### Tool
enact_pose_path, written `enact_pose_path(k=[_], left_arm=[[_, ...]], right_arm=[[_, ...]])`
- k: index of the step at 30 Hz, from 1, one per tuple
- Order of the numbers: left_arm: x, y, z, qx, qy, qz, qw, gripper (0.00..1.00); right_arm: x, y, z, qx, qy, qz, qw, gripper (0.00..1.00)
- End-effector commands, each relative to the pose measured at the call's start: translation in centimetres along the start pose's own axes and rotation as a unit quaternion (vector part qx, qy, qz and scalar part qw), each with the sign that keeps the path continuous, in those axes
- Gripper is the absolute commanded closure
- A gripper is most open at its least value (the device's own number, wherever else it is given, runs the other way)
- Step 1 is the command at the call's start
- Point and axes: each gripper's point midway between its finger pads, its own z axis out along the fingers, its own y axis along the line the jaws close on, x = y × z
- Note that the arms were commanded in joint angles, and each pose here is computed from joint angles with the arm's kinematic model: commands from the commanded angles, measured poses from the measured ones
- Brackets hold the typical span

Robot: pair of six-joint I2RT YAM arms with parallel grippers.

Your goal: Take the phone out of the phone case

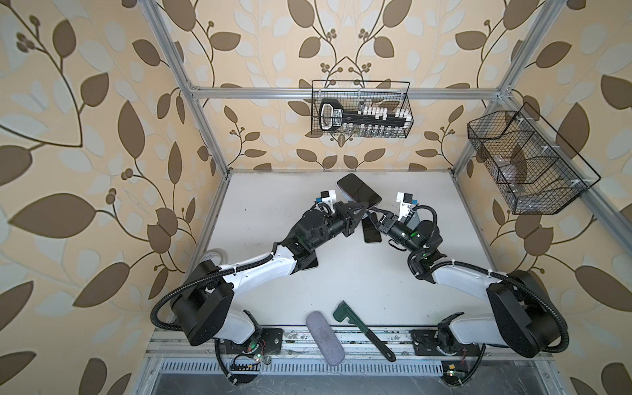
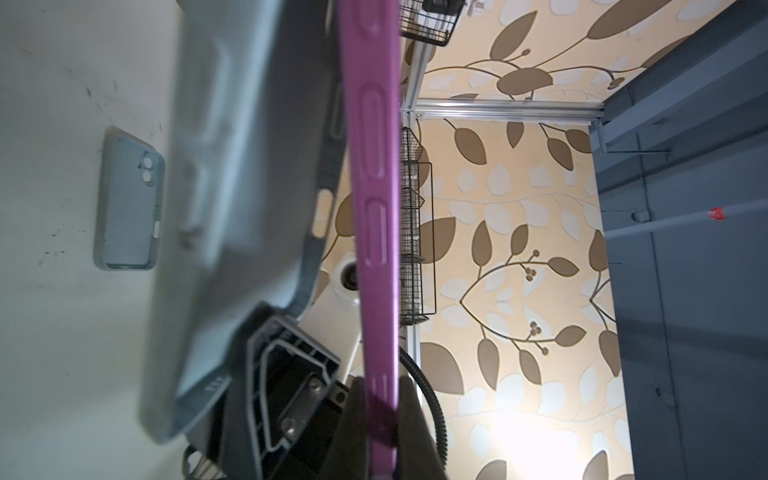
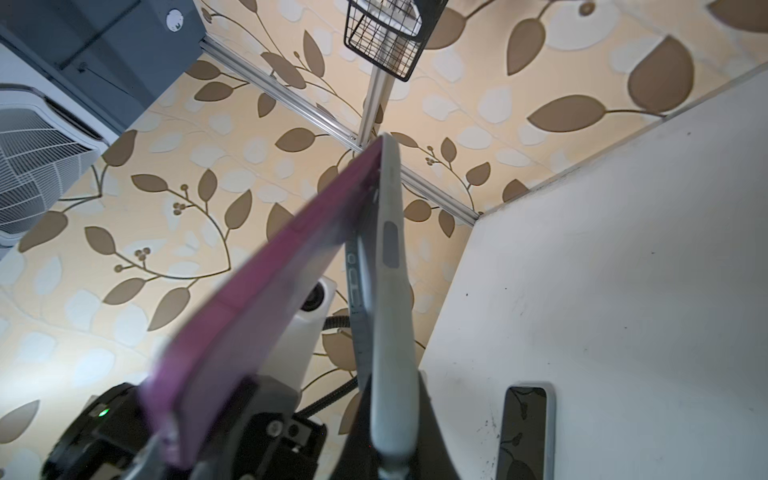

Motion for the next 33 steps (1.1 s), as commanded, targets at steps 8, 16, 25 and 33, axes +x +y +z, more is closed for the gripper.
enact_pose_path(k=[8,16,25,33], left_arm=[[1.6,-11.9,-2.0,0.148,0.007,0.058,0.987,1.0],[1.6,-12.6,-3.0,0.151,-0.001,0.08,0.985,1.0],[1.8,-12.0,-2.3,0.164,0.012,0.064,0.984,1.0],[1.7,-10.3,-2.4,0.134,0.006,0.088,0.987,1.0]], right_arm=[[0.3,-5.0,-2.3,0.084,-0.007,-0.007,0.996,0.99],[-1.0,-6.3,-4.4,0.114,-0.033,-0.001,0.993,0.99],[-1.5,-7.1,-5.2,0.127,-0.044,0.002,0.991,0.99],[-1.9,-10.2,-8.2,0.197,-0.083,0.025,0.977,0.98]])
